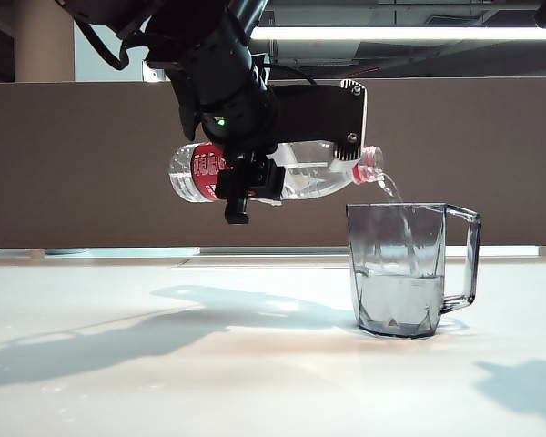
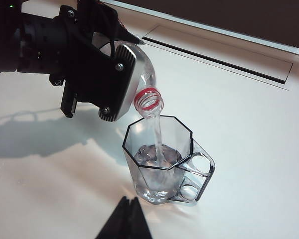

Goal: Pick up the mineral water bottle with the left hand on the table and pour water into the mug until it's half full.

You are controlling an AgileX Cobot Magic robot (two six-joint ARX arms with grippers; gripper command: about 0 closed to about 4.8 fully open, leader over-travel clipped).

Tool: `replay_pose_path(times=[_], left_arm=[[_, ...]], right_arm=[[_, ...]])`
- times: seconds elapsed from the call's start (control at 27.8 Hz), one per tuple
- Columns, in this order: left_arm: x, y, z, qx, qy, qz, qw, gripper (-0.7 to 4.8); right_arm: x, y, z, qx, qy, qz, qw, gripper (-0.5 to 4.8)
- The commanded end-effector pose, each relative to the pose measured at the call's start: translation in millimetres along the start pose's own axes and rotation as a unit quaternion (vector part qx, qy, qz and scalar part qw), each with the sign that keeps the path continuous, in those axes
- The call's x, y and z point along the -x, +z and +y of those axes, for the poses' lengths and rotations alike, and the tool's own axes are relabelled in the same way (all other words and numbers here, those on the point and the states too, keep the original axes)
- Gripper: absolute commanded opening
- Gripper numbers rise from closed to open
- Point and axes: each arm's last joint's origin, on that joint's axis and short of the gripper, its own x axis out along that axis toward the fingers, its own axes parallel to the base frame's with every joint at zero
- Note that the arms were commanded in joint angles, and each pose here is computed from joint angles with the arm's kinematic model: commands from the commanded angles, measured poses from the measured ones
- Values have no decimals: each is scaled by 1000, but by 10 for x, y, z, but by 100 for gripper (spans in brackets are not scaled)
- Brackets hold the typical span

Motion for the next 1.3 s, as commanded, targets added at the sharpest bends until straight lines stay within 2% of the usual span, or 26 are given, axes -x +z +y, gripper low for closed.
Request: replay_pose_path(times=[0.04, 0.18, 0.4, 0.61, 0.76, 0.79, 0.86, 0.9, 0.94, 1.22, 1.3], left_arm=[[24, 18, 93, 59, 24, -8, 998, 214], [24, 16, 87, 107, 20, -8, 994, 214], [24, 20, 80, 149, 15, -16, 989, 214], [25, 30, 70, 152, 5, -33, 988, 214], [26, 36, 69, 204, -1, -43, 978, 214], [26, 39, 66, 236, -6, -48, 971, 214], [27, 40, 68, 273, -8, -49, 961, 213], [30, 42, 64, 305, -17, -55, 950, 206], [38, 43, 64, 323, -24, -60, 944, 204], [130, 19, 118, 429, -42, -77, 899, 204], [170, -22, 138, 457, -42, -83, 885, 204]], right_arm=[[11, 31, -2, -2, -1, -12, 1000, -3], [11, 31, -2, -2, -1, -12, 1000, -3], [11, 31, -2, -2, -1, -12, 1000, -3], [10, 31, -2, -2, -1, -12, 1000, -3], [10, 31, -2, -2, -1, -12, 1000, -3], [10, 31, -2, -2, -1, -12, 1000, -3], [10, 31, -2, -2, -1, -12, 1000, -3], [10, 31, -2, -2, -1, -12, 1000, -3], [10, 31, -2, -2, -1, -12, 1000, -3], [10, 31, -2, -2, -1, -12, 1000, -3], [10, 31, -2, -2, -1, -12, 1000, -3]])
